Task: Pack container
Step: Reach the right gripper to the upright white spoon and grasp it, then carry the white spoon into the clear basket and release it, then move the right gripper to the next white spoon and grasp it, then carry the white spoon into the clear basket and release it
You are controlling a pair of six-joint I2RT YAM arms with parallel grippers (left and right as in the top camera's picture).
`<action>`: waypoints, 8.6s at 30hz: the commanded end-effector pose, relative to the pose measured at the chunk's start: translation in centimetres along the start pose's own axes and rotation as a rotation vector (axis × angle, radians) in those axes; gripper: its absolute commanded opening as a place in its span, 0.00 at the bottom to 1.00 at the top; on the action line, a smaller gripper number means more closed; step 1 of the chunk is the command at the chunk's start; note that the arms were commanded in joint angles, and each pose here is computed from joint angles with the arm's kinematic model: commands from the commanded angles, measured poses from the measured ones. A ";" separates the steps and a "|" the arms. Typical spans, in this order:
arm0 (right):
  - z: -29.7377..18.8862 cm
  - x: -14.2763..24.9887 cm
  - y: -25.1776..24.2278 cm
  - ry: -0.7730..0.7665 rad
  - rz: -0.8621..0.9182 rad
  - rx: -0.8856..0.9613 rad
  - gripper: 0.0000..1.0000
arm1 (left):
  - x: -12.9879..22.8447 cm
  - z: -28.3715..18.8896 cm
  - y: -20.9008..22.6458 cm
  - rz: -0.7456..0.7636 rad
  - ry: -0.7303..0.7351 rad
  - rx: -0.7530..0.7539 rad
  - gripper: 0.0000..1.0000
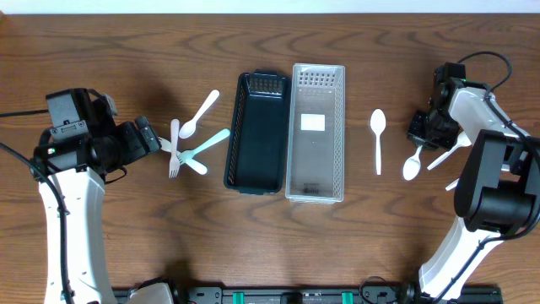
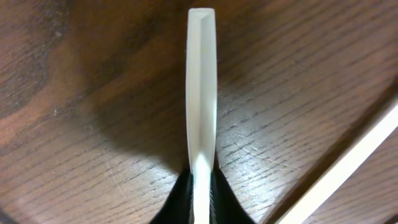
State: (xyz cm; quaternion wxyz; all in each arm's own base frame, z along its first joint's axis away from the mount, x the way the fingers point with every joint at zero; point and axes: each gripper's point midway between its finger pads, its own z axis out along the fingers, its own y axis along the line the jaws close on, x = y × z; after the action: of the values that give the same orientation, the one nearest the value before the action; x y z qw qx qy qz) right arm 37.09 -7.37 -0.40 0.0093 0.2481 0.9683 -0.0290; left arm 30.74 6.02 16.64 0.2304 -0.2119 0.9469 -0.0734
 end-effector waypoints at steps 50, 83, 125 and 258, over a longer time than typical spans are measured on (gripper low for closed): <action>-18.6 7.4 23.3 -0.448 -0.534 -0.439 0.57 | -0.9 -0.8 0.1 0.017 -0.031 -0.013 0.98; -1.7 4.4 9.6 0.033 -0.367 -0.135 0.53 | -0.9 -0.8 0.1 0.017 -0.031 -0.013 0.98; -20.1 7.6 18.7 -0.382 -0.375 -0.381 0.01 | -0.9 -0.8 0.1 0.017 -0.031 -0.013 0.98; -20.4 6.2 14.4 -0.417 -0.187 -0.516 0.01 | -0.9 -0.8 0.1 0.017 -0.031 -0.013 0.98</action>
State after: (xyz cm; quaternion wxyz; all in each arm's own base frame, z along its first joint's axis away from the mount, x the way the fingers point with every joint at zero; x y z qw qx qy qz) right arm 39.09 5.41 18.73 0.2672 0.1881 0.9324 0.1543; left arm 30.72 6.08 16.62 0.2302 -0.2123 0.9470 -0.0717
